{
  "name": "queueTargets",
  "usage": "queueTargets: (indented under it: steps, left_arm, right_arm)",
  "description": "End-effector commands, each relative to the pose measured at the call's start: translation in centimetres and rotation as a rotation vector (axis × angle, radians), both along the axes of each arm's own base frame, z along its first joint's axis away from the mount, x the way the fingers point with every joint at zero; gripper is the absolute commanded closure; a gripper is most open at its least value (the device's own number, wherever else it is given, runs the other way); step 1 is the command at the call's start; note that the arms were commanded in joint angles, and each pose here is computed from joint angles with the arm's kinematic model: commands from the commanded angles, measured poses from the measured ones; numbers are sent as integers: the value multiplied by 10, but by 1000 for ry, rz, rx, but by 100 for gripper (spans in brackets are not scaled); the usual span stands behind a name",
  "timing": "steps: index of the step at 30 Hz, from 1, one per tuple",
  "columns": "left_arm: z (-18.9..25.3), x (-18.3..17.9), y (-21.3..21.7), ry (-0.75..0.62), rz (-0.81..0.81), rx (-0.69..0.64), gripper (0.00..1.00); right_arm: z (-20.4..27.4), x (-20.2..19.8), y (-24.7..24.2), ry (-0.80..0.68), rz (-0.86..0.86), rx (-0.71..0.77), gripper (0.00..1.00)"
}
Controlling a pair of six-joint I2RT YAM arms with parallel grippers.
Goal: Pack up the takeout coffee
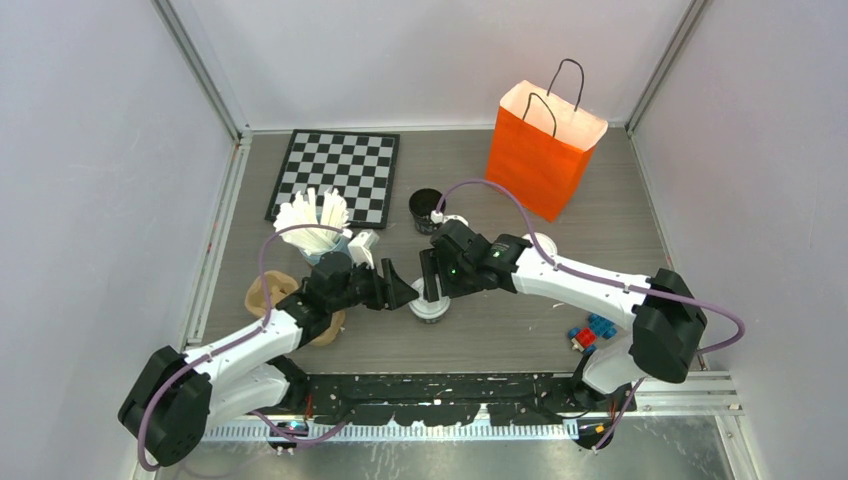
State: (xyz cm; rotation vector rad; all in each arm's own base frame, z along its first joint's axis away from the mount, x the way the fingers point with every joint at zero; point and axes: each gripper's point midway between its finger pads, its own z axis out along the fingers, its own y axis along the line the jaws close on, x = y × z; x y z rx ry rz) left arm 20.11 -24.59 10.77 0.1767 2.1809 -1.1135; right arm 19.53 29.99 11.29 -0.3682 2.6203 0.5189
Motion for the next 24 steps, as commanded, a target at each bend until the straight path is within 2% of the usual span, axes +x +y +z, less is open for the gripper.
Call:
queueTargets:
  steps: [1, 9, 14, 20, 24]
  left_arm:
    - [8, 4, 1, -56, -1, 5, 41]
    - [9, 5, -7, -47, -31, -11, 44]
    - [4, 3, -15, -3, -65, -17, 45]
    - [-6, 2, -12, 14, -63, 6, 48]
    - [-14, 0, -8, 23, -57, 37, 49]
  right_arm:
    - [32, 4, -2, -63, -8, 50, 28]
    - [39, 7, -4, -68, -6, 57, 36]
    - [31, 12, -8, -60, -12, 36, 48]
    - [10, 13, -16, -43, -27, 6, 73]
    - [-10, 8, -23, -16, -43, -1, 77]
